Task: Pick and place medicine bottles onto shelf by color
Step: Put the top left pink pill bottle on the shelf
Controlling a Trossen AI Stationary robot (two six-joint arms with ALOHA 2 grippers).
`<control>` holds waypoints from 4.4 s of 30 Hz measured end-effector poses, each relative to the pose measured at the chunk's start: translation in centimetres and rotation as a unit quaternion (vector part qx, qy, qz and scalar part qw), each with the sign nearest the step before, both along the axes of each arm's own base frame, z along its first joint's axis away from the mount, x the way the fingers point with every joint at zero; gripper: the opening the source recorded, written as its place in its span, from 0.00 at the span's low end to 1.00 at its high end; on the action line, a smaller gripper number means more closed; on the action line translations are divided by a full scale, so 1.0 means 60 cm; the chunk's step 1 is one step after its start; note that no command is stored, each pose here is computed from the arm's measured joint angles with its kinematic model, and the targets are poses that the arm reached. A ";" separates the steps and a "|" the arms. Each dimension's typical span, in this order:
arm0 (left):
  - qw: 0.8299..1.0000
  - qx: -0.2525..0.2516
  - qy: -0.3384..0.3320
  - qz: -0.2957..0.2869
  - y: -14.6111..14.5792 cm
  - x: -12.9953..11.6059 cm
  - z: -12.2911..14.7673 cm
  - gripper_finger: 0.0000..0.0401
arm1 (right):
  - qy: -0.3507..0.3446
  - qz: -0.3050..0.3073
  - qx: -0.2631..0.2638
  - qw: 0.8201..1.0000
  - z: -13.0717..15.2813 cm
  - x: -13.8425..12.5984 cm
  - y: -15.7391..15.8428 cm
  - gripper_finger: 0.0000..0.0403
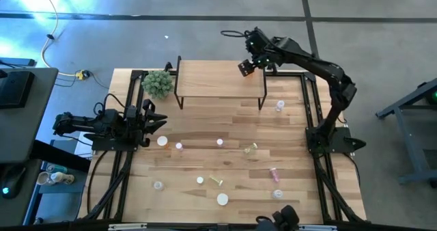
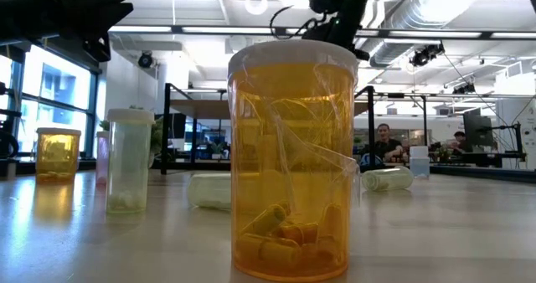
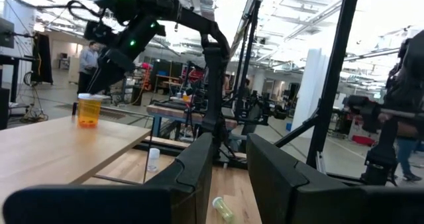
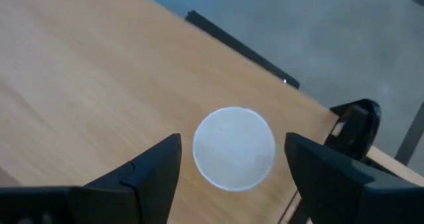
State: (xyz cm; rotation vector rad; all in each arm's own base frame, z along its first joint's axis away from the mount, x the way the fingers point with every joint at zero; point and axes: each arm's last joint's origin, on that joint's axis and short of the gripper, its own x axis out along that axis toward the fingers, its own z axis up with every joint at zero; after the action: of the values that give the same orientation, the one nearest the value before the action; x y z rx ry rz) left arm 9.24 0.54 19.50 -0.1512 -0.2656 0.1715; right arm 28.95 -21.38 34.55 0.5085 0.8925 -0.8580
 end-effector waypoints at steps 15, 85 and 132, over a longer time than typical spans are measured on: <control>1.000 0.000 0.005 0.000 0.000 0.000 -0.002 0.21 | 0.011 0.132 0.006 0.991 0.063 -0.022 0.126 0.65; 0.997 0.061 -0.021 0.034 0.001 -0.004 0.036 0.41 | -0.294 0.446 -0.195 0.823 -0.145 -0.136 0.419 0.65; 0.889 0.035 0.452 -0.068 -0.046 0.125 0.168 0.41 | -0.279 0.455 -0.171 0.828 -0.153 -0.141 0.430 0.65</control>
State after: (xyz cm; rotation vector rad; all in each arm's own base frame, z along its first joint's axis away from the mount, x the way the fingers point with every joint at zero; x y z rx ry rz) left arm 16.77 -2.21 29.58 -0.0056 0.6730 0.0788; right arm 20.47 4.40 25.37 -0.0330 0.3269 0.0454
